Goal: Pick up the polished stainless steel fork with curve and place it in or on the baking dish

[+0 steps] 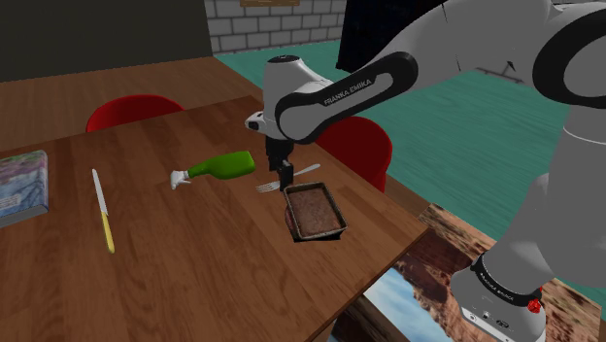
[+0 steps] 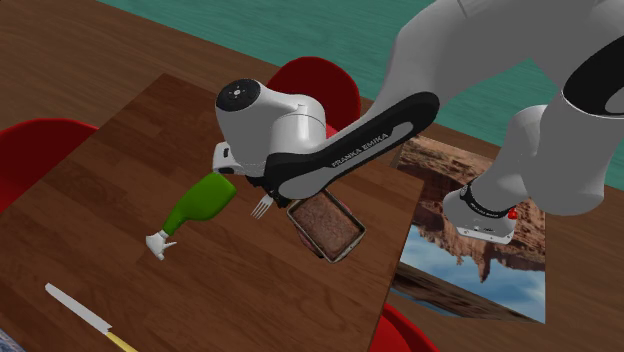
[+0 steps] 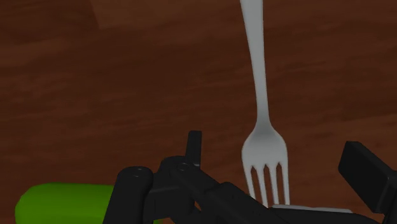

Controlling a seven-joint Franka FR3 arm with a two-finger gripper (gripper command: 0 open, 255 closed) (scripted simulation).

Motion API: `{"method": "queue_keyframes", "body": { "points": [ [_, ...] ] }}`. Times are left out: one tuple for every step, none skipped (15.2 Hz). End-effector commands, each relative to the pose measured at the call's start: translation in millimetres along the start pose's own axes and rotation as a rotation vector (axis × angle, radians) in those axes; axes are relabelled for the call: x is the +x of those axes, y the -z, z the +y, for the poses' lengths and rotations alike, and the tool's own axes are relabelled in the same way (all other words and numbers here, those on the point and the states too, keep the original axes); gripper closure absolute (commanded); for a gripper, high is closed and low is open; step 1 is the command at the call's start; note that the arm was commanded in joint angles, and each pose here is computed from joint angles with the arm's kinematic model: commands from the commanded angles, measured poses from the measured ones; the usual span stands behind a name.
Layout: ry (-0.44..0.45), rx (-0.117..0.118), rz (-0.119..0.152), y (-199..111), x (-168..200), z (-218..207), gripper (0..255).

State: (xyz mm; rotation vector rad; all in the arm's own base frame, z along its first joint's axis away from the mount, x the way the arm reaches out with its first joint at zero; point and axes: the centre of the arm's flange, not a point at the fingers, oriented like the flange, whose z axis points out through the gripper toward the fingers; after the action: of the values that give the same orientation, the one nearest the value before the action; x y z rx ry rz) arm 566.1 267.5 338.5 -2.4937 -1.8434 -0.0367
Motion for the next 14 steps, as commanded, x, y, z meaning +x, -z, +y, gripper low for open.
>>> {"method": "queue_keyframes", "body": {
  "points": [
    [0.0, 0.0, 0.0, -7.7, 0.4, -0.2, 0],
    [0.0, 0.0, 0.0, -7.7, 0.5, -0.1, 0],
    [0.0, 0.0, 0.0, -7.8, 0.5, -0.1, 0],
    [0.0, 0.0, 0.0, -7.8, 0.5, -0.1, 0],
    [0.0, 0.0, 0.0, -7.8, 0.5, -0.1, 0],
    [0.0, 0.0, 0.0, -7.8, 0.5, -0.1, 0],
    [0.0, 0.0, 0.0, -7.8, 0.5, -0.1, 0],
    [0.0, 0.0, 0.0, -7.7, 0.5, -0.1, 0],
    [0.0, 0.0, 0.0, -7.7, 0.5, -0.1, 255],
    [0.0, 0.0, 0.0, -7.7, 0.5, -0.1, 255],
    [0.0, 0.0, 0.0, -7.7, 0.5, -0.1, 255],
    [0.0, 0.0, 0.0, -7.9, -0.1, 0.2, 255],
    [0.0, 0.0, 0.0, -8.0, 0.1, 0.4, 255],
    [0.0, 0.0, 0.0, -8.1, -0.2, 0.1, 255]
  ]
}}
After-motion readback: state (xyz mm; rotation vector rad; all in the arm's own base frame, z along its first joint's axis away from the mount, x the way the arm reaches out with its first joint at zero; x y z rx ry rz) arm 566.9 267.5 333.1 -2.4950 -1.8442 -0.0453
